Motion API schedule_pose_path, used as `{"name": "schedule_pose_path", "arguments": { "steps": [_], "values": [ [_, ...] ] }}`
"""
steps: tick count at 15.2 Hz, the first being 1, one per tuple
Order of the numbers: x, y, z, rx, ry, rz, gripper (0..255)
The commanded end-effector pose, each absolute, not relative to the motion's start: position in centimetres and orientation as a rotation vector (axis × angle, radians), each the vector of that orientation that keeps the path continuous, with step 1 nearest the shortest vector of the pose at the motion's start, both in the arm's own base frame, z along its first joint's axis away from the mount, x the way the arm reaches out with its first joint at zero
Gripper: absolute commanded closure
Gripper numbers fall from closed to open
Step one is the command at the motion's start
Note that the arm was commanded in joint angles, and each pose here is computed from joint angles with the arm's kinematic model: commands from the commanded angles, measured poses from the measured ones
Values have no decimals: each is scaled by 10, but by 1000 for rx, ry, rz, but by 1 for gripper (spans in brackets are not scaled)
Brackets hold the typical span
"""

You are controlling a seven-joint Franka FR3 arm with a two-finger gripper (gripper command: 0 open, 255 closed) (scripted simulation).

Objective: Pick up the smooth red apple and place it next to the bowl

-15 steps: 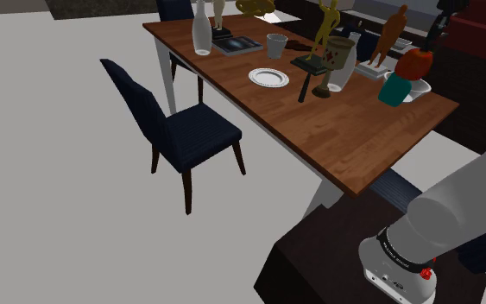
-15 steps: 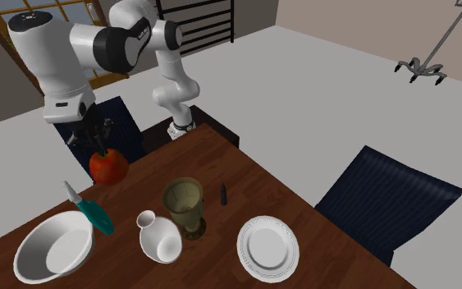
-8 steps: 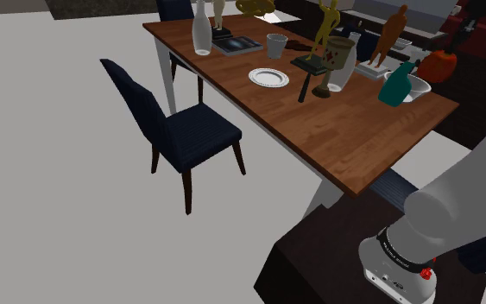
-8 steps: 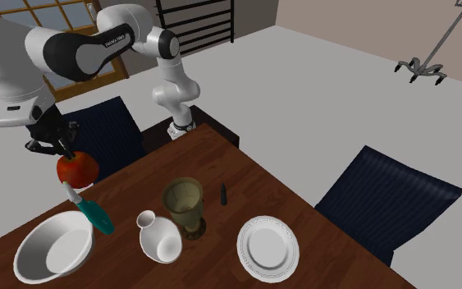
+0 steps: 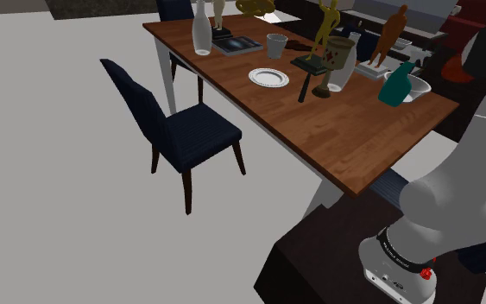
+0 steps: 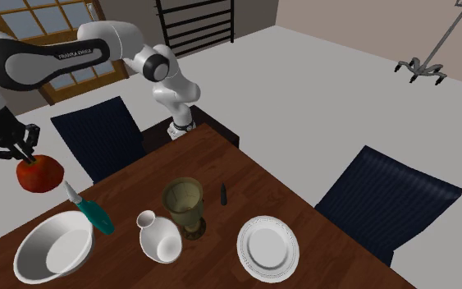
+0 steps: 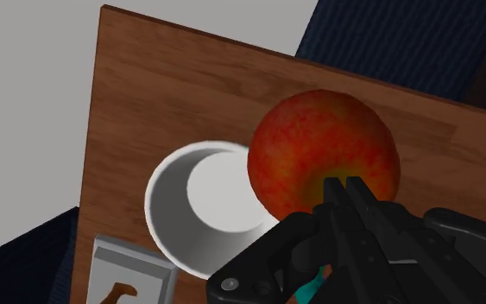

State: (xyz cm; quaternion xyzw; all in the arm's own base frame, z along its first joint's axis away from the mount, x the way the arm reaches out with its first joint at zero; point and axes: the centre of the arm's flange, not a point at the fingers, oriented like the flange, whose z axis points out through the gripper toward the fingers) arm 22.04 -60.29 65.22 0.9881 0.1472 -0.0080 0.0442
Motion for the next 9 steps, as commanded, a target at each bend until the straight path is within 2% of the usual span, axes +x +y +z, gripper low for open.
{"name": "schedule_pose_path", "arguments": {
  "steps": [1, 9],
  "values": [
    [202, -628, 652, 3020, 453, -23, 255],
    [202, -628, 610, 3020, 453, -23, 255]
  ]
}}
